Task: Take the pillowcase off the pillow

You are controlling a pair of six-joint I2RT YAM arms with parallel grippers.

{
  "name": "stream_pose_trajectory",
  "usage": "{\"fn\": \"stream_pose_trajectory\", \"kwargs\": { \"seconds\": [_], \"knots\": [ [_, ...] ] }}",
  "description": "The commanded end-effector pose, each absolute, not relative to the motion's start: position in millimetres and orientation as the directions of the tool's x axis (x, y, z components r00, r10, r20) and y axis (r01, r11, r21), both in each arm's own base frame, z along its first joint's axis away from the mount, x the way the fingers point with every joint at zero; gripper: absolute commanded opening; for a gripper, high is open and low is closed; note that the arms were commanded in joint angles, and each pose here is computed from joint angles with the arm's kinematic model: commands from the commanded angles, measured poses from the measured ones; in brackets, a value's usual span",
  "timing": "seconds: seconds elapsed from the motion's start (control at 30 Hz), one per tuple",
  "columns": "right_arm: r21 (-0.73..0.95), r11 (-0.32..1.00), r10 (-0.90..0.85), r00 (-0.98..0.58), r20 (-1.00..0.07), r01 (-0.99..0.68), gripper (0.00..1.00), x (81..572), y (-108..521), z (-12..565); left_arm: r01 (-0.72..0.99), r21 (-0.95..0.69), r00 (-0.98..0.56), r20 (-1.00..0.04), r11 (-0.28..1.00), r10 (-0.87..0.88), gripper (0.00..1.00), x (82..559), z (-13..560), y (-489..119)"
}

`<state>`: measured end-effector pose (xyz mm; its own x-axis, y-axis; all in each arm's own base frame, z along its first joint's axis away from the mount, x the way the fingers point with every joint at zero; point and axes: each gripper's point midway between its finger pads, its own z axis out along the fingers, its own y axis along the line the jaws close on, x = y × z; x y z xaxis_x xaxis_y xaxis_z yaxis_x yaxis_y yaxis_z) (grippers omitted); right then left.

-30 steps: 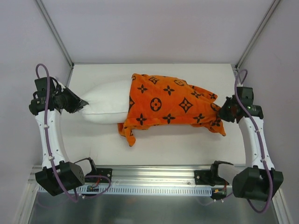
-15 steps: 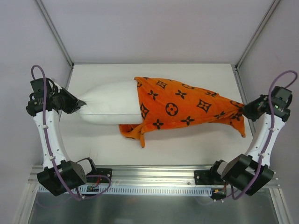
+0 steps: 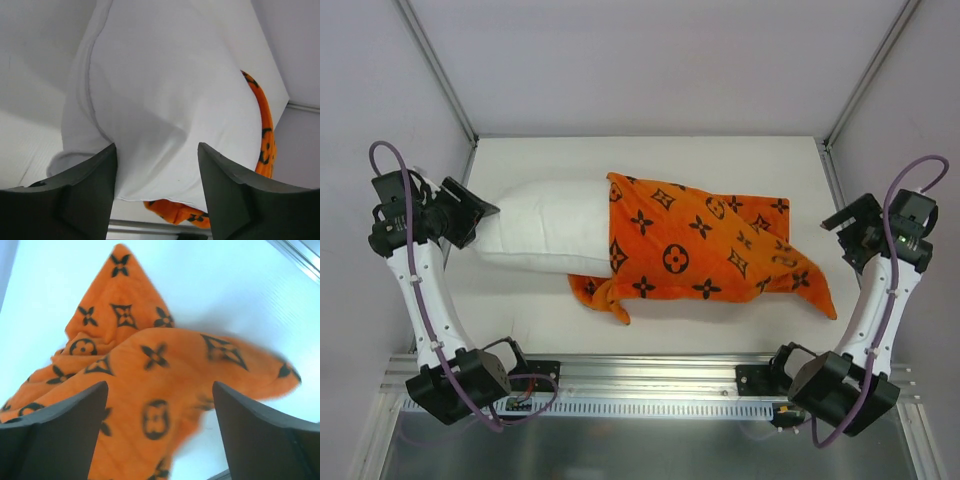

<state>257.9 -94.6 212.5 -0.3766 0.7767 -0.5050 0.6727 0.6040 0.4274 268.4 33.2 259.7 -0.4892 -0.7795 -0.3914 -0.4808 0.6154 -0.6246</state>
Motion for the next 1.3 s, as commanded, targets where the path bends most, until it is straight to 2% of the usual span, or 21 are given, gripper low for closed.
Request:
{"fn": "stream_pose_trajectory", "kwargs": {
  "seconds": [0.0,0.03,0.07,0.23,0.27,0.33,0.37,0.43,0.47,0.57,0.63,0.67,0.8,0.83,0.9,0.93,1.03,1.07,1.1,1.17,1.27],
  "knots": [
    [0.433,0.715,0.661,-0.329,-0.675,0.549,0.91,269,-85,270,-0.397,-0.639,-0.421,-0.512,0.659,-0.749,0.66,278,287,43],
    [0.424,0.73,0.647,-0.342,-0.682,0.535,0.95,267,-79,275,-0.415,-0.627,-0.409,-0.519,0.66,-0.75,0.77,277,285,46],
    [0.42,0.748,0.63,-0.351,-0.693,0.514,0.97,268,-73,282,-0.42,-0.62,-0.402,-0.528,0.663,-0.748,0.98,275,285,47],
    [0.409,0.861,0.507,-0.461,-0.729,0.302,0.98,279,-10,312,-0.434,-0.582,-0.377,-0.576,0.688,-0.725,0.99,271,290,54],
    [0.408,0.889,0.455,-0.51,-0.73,0.21,0.98,280,21,314,-0.415,-0.574,-0.396,-0.585,0.706,-0.708,0.99,273,292,49],
    [0.378,0.914,0.396,-0.539,-0.743,0.151,0.98,286,48,318,-0.392,-0.538,-0.434,-0.607,0.746,-0.666,0.99,276,291,38],
    [0.355,0.933,0.319,-0.575,-0.753,0.052,0.99,283,84,319,-0.357,-0.495,-0.483,-0.627,0.792,-0.611,0.99,280,291,19],
    [0.299,0.954,0.248,-0.599,-0.762,0.015,0.99,292,113,318,-0.309,-0.455,-0.534,-0.643,0.835,-0.548,0.99,283,292,-5],
    [0.286,0.955,0.174,-0.625,-0.761,-0.082,0.99,284,148,317,-0.287,-0.44,-0.571,-0.634,0.851,-0.521,0.99,286,286,-18],
    [0.22,0.954,0.035,-0.651,-0.759,-0.205,1.0,282,213,312,-0.221,-0.413,-0.667,-0.597,0.883,-0.446,0.99,284,270,-59],
    [0.186,0.946,-0.029,-0.637,-0.77,-0.267,0.99,278,244,322,-0.191,-0.405,-0.719,-0.562,0.894,-0.409,0.99,281,255,-82],
    [0.142,0.951,-0.085,-0.671,-0.737,-0.276,0.99,283,258,303,-0.201,-0.395,-0.743,-0.536,0.897,-0.402,0.99,281,244,-87],
    [0.134,0.934,-0.142,-0.688,-0.712,-0.33,1.0,291,306,296,-0.213,-0.4,-0.835,-0.399,0.891,-0.379,0.99,277,203,-109],
    [0.136,0.927,-0.155,-0.686,-0.711,-0.349,1.0,289,317,296,-0.228,-0.388,-0.847,-0.374,0.893,-0.379,0.97,273,191,-109],
    [0.139,0.917,-0.176,-0.69,-0.702,-0.375,0.99,292,338,291,-0.252,-0.375,-0.85,-0.354,0.892,-0.389,0.86,271,178,-107],
    [0.135,0.91,-0.193,-0.688,-0.699,-0.393,1.0,288,347,289,-0.255,-0.375,-0.85,-0.352,0.891,-0.392,0.69,269,172,-107],
    [0.103,0.915,-0.223,-0.703,-0.675,-0.39,0.96,292,363,268,-0.263,-0.382,-0.856,-0.332,0.886,-0.397,0.42,266,163,-109],
    [0.071,0.924,-0.24,-0.714,-0.657,-0.376,0.97,296,365,255,-0.252,-0.396,-0.861,-0.325,0.883,-0.392,0.16,267,163,-112],
    [0.047,0.929,-0.251,-0.718,-0.649,-0.367,0.97,299,364,247,-0.254,-0.399,-0.866,-0.313,0.881,-0.391,0.04,266,160,-114],
    [0.024,0.935,-0.262,-0.734,-0.626,-0.354,0.99,299,363,233,-0.252,-0.411,-0.872,-0.297,0.876,-0.39,0.0,265,157,-117],
    [-0.064,0.944,-0.296,-0.739,-0.605,-0.325,0.87,304,351,212,-0.267,-0.414,-0.86,-0.305,0.87,-0.409,0.0,265,157,-116]
  ]
}}
